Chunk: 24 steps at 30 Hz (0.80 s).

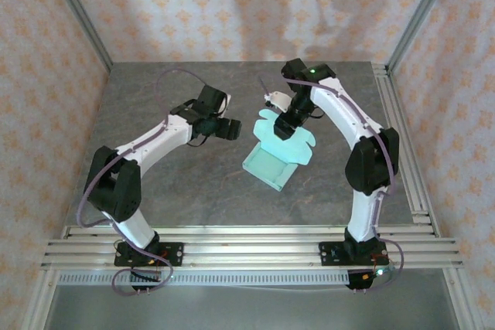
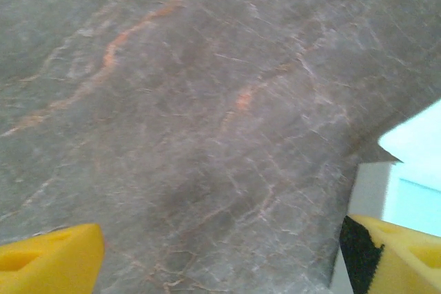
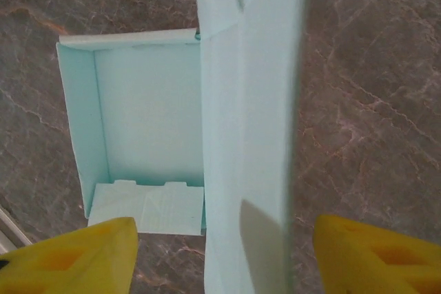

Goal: Fold the paper box

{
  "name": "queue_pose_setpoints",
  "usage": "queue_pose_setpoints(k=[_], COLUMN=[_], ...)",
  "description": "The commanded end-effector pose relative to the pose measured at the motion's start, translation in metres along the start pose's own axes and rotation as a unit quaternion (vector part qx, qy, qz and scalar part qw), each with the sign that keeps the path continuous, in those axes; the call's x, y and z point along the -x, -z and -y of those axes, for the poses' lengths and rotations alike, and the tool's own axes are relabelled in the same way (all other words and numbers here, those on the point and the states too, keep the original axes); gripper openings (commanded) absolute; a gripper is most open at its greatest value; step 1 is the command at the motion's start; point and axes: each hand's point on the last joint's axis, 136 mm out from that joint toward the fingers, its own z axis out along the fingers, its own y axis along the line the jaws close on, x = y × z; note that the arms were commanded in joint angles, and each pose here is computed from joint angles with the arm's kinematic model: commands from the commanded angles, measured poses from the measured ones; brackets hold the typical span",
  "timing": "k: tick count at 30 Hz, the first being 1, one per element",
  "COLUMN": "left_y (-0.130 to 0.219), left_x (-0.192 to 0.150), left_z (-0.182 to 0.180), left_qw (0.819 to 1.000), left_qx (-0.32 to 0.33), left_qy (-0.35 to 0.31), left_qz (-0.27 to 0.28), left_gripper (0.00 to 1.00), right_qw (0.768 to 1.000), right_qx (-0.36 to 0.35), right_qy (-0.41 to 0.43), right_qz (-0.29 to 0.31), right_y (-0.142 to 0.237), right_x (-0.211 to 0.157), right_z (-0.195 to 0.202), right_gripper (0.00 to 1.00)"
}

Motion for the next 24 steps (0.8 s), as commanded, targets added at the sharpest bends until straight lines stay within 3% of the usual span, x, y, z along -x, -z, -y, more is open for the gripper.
queue_pose_setpoints(k=[1, 5, 8, 16, 19, 24], left_y=[0.005, 0.003, -0.004, -0.028, -0.037, -0.053], left_x=[-0.001, -0.011, -0.019, -0.026, -0.034, -0.039], left_z=[0.014, 0.04, 0.054, 0.077, 0.08, 0.08], left_qw=[0.999, 0.995, 0.992, 0.99, 0.989, 0.992], left_qx=[-0.032, -0.067, -0.078, -0.059, -0.043, -0.038], left_qy=[-0.031, -0.076, -0.097, -0.123, -0.131, -0.112], left_qz=[-0.007, -0.011, -0.021, -0.034, -0.046, -0.053], left_gripper=[0.87, 0.78, 0.68, 0.63, 0.59, 0.53], right_qw=[0.997, 0.98, 0.96, 0.889, 0.874, 0.875], right_qx=[-0.06, -0.122, -0.145, -0.14, -0.144, -0.134], right_qy=[-0.024, -0.09, -0.139, -0.227, -0.245, -0.231], right_qz=[0.042, 0.127, 0.197, 0.371, 0.395, 0.404], right_y=[0.033, 0.061, 0.082, 0.129, 0.137, 0.135], right_x=[0.003, 0.012, 0.017, 0.002, -0.009, -0.009], right_z=[0.01, 0.021, 0.023, 0.023, 0.028, 0.024], right_gripper=[0.78, 0.89, 0.89, 0.91, 0.9, 0.9])
